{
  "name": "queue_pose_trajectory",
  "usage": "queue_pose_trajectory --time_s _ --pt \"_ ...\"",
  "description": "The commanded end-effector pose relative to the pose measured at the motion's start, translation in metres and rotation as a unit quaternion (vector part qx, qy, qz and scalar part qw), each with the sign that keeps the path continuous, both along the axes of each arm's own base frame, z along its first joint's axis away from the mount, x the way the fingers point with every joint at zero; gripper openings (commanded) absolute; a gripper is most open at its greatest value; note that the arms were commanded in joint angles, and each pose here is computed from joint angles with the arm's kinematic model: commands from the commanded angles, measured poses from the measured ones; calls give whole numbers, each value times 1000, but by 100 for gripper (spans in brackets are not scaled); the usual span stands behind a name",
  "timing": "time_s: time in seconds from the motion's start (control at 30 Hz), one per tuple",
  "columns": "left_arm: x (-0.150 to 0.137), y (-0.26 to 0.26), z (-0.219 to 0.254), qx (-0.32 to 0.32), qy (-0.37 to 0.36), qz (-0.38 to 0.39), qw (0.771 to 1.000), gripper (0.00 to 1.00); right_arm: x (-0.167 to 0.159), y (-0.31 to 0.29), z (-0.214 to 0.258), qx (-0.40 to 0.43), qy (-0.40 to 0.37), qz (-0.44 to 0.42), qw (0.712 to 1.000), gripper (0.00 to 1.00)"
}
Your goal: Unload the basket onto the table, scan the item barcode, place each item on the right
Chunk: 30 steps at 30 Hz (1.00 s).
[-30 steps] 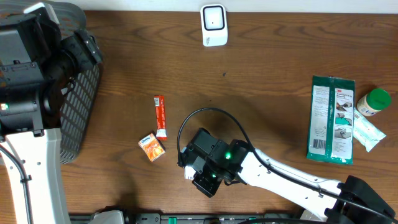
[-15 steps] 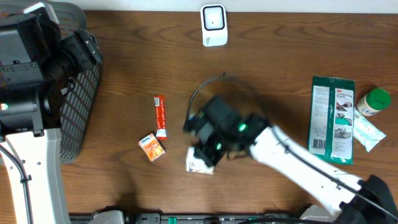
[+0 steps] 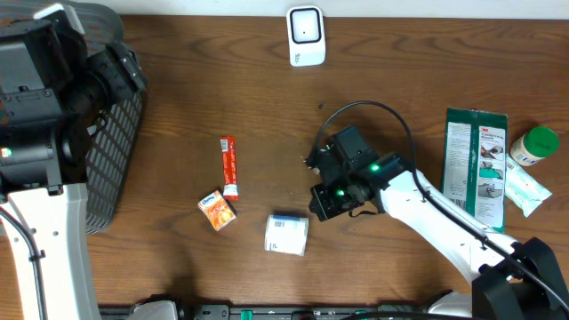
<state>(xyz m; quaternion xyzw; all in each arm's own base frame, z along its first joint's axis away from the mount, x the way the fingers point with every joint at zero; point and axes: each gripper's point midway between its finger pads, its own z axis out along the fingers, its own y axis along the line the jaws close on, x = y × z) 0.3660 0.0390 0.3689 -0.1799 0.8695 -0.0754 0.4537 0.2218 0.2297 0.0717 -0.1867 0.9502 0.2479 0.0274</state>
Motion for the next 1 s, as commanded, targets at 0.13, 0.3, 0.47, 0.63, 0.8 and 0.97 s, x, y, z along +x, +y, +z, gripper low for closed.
queue_pose_trajectory --time_s 0.13,0.3,0.47,0.63,0.8,0.97 --pt "1 2 -1 1 1 5 1000 83 6 -17 -5 -20 33 -68 997 1" --pt "1 2 -1 1 1 5 1000 83 8 -20 -5 -20 33 -74 997 4" --pt "1 2 -1 1 1 5 1000 83 8 -20 -5 -20 32 -74 997 8" --pt "1 2 -1 1 1 5 1000 83 8 -20 -5 -20 32 -74 997 11" --pt "1 2 -1 1 1 5 1000 83 8 -20 -5 -21 32 -74 997 12" --pt "1 2 -1 1 1 5 1000 83 10 -19 -5 -20 28 -74 997 13"
